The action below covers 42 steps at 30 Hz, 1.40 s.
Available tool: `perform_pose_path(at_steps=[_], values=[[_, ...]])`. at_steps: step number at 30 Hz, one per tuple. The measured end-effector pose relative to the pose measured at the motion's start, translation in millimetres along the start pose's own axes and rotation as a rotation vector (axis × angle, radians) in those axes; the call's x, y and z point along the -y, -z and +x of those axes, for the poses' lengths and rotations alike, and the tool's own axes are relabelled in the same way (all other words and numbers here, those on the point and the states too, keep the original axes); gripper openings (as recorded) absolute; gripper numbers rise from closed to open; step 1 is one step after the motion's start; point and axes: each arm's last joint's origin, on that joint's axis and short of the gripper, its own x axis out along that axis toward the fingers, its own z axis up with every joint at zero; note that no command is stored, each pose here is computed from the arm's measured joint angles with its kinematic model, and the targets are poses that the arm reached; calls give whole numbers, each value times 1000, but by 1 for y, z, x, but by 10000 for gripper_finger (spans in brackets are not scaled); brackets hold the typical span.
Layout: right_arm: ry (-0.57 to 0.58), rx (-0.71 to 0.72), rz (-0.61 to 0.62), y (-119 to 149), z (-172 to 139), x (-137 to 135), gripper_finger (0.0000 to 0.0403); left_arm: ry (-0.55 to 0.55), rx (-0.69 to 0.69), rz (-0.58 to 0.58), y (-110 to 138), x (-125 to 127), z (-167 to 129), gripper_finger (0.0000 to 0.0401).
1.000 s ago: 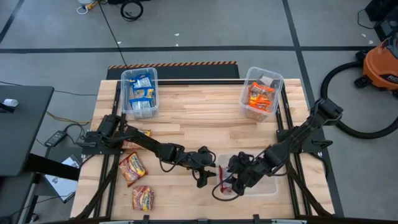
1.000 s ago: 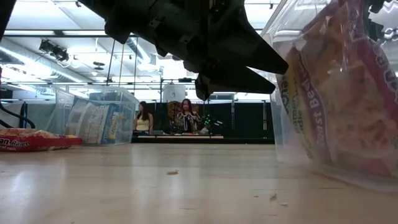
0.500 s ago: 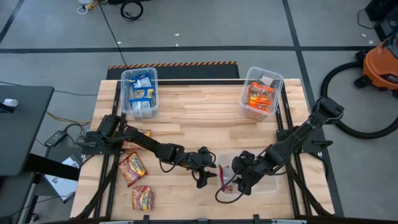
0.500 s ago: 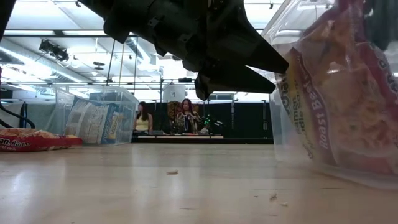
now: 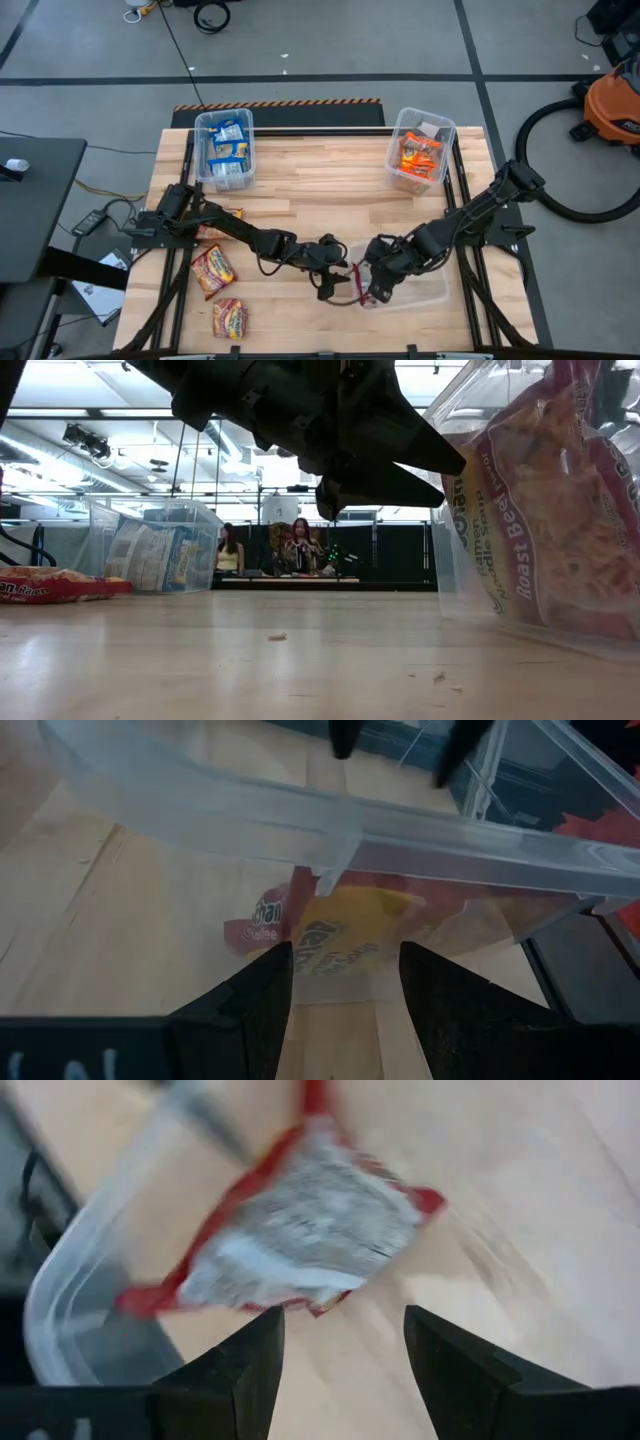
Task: Sort Maruchan noodles
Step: Put the red noodle pack into the bottom transparent bin
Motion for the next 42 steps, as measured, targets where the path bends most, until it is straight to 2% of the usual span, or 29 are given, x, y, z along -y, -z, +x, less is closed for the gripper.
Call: perform_pose_path(at_steps=[6, 11, 18, 26, 30, 42], values=[[107, -34, 414, 5, 11, 16, 181, 0, 0, 1, 0, 0, 0, 192], [88, -7, 582, 10, 17, 15, 113, 0, 0, 3, 0, 0, 0, 192], [6, 30, 620, 11, 36, 20, 10, 6, -3, -6, 1, 3, 0, 192], [30, 65, 664, 7, 47, 28, 7, 12, -4, -2, 2, 5, -1, 192], [-19, 29, 682, 2, 55, 23, 7, 13, -2, -2, 2, 6, -1, 192], [24, 19, 776, 18, 55, 17, 4, 19, 13, -3, 0, 6, -1, 192]])
